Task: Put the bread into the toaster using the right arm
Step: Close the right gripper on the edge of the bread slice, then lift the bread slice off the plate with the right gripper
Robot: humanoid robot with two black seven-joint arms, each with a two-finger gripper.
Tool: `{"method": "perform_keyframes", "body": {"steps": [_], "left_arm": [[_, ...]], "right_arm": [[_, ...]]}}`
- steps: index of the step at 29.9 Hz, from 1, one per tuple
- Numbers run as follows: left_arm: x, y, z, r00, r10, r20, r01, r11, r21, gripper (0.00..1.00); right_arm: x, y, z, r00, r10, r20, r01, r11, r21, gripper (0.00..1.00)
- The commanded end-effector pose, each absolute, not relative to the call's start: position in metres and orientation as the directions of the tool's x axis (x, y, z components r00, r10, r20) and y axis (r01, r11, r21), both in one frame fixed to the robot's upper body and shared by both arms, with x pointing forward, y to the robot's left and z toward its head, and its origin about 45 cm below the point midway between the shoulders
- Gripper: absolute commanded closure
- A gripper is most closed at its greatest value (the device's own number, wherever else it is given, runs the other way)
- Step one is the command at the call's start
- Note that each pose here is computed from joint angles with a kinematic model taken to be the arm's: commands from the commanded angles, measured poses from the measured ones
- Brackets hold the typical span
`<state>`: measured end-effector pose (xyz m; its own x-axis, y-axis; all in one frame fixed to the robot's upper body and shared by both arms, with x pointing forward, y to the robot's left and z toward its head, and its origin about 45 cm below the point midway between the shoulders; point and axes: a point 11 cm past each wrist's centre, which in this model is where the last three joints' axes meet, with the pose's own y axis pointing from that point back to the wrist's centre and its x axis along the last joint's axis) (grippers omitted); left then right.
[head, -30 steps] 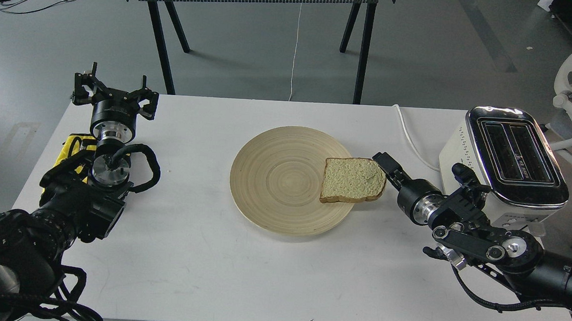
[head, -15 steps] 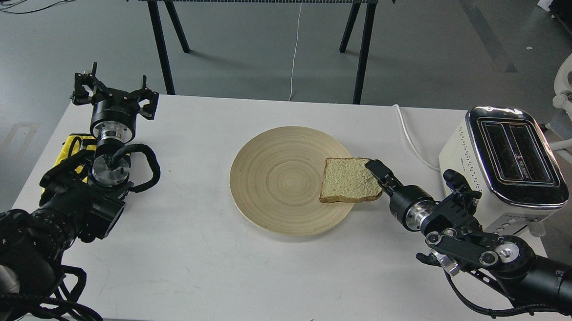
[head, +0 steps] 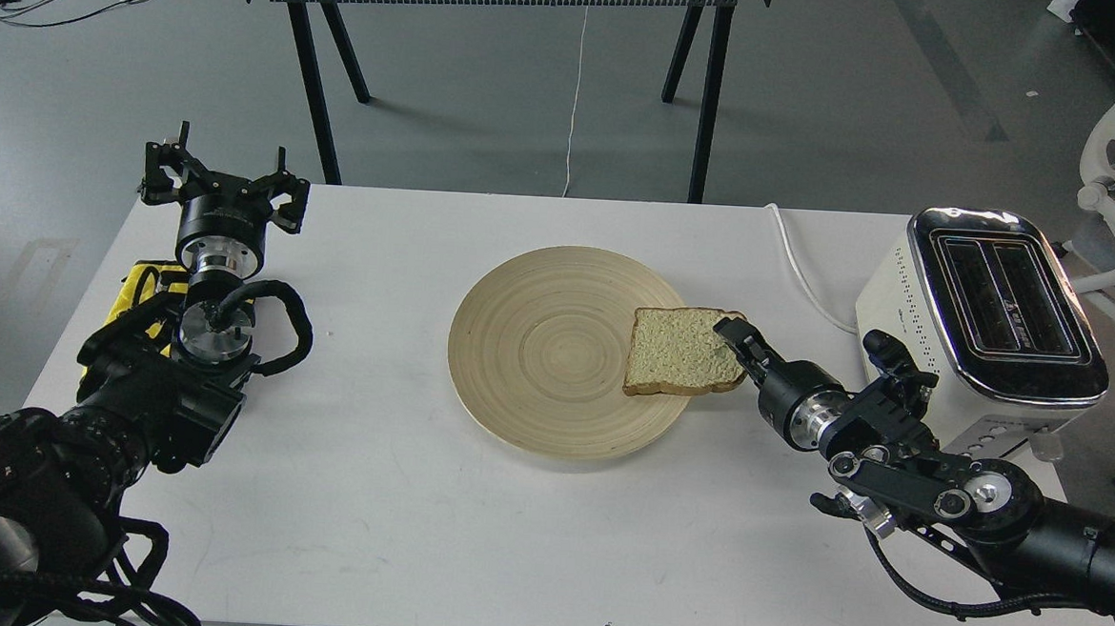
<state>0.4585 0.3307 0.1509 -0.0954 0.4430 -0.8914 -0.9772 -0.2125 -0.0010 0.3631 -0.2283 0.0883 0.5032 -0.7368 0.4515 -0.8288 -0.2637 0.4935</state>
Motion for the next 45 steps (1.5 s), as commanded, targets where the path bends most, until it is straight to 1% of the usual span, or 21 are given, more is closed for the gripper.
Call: {"method": "perform_keyframes", "body": {"steps": [1,2,10,12,15,24,35,45], "left_arm": [[0.459,0.331,0.151,-0.095,0.443,-0.891,-0.977,-0.212,-0.001,0.00],[0.458,0.331,0.150,-0.097,0.443,-0.891,-0.977,-0.212,0.000,0.00],[0.458,0.331,0.150,-0.097,0.442,-0.892,-0.977,-0.213,0.000,0.00],[0.459,0.331,0.151,-0.095,0.442,-0.892,-0.977,-0.213,-0.001,0.00],[0.458,0.331,0.150,-0.097,0.443,-0.891,-0.977,-0.212,0.000,0.00],[0.459,0.331,0.151,-0.095,0.442,-0.892,-0.977,-0.213,-0.001,0.00],[0.459,0.331,0.151,-0.095,0.442,-0.892,-0.977,-0.213,-0.001,0.00],[0.458,0.331,0.150,-0.097,0.443,-0.891,-0.977,-0.212,0.000,0.00]], "right_arm": [[0.363,-0.228,0.088,0.505,-0.736,0.451,-0.828,-0.265,0.495,0.60],[0.363,-0.228,0.088,0.506,-0.736,0.450,-0.827,-0.266,0.494,0.62],[0.363,-0.228,0.089,0.505,-0.737,0.449,-0.828,-0.266,0.493,0.68],[0.363,-0.228,0.089,0.505,-0.737,0.449,-0.828,-0.266,0.493,0.72],[0.365,-0.225,0.091,0.503,-0.740,0.446,-0.831,-0.272,0.486,0.74],[0.367,-0.216,0.101,0.500,-0.751,0.432,-0.842,-0.303,0.446,0.75],[0.383,-0.202,0.125,0.459,-0.795,0.396,-0.873,-0.323,0.364,0.75],[0.392,-0.194,0.138,0.457,-0.796,0.397,-0.880,-0.338,0.334,0.80]]}}
